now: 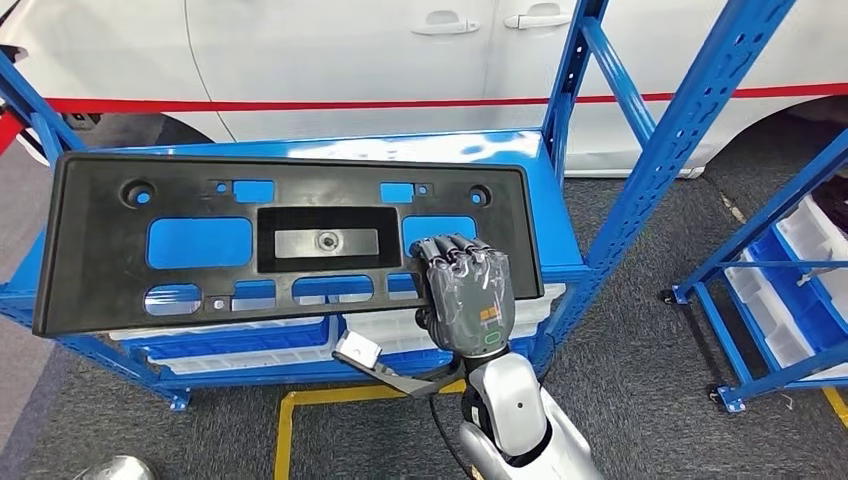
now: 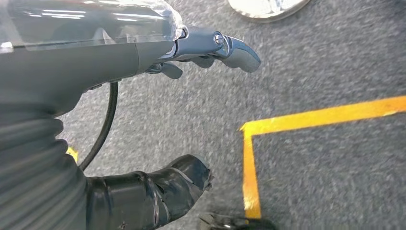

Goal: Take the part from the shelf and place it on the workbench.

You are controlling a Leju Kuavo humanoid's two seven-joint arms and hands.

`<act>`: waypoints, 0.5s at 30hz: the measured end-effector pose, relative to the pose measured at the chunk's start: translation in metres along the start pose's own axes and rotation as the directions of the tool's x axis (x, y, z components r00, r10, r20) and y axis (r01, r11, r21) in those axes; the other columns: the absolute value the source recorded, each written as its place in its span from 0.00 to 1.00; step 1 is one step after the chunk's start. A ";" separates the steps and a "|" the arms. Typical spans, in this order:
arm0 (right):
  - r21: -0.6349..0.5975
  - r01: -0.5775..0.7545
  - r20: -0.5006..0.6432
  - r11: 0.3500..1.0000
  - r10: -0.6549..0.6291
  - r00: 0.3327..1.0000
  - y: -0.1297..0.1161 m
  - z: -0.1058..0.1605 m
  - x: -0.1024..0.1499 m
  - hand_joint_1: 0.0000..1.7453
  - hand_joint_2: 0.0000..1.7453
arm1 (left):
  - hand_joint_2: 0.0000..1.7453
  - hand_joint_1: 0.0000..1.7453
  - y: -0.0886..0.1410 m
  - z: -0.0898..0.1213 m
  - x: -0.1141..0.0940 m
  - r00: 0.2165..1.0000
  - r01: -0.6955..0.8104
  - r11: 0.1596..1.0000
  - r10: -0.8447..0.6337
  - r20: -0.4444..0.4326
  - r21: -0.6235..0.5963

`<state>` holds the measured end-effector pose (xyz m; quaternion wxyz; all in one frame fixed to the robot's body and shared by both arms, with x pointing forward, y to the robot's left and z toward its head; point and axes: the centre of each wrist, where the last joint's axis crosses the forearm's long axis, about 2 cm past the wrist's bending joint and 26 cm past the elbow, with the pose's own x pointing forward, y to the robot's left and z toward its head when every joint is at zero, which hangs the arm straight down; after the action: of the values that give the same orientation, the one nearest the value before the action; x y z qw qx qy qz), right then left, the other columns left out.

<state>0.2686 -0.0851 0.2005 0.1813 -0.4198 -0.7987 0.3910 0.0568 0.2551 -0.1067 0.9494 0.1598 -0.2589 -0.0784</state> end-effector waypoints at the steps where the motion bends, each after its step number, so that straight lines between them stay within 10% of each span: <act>1: 0.003 0.002 -0.001 1.000 -0.002 1.000 0.000 0.000 0.000 1.00 1.00 | 1.00 0.00 0.000 0.000 0.000 1.000 0.000 1.000 0.000 0.000 0.000; 15: 0.017 0.006 -0.005 1.000 -0.006 1.000 0.003 -0.003 -0.001 1.00 1.00 | 1.00 0.00 0.001 -0.001 0.002 1.000 0.000 1.000 0.000 0.004 0.001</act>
<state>0.2722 -0.0834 0.2004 0.1879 -0.4170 -0.7961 0.3962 0.0590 0.2554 -0.1064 0.9487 0.1603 -0.2608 -0.0786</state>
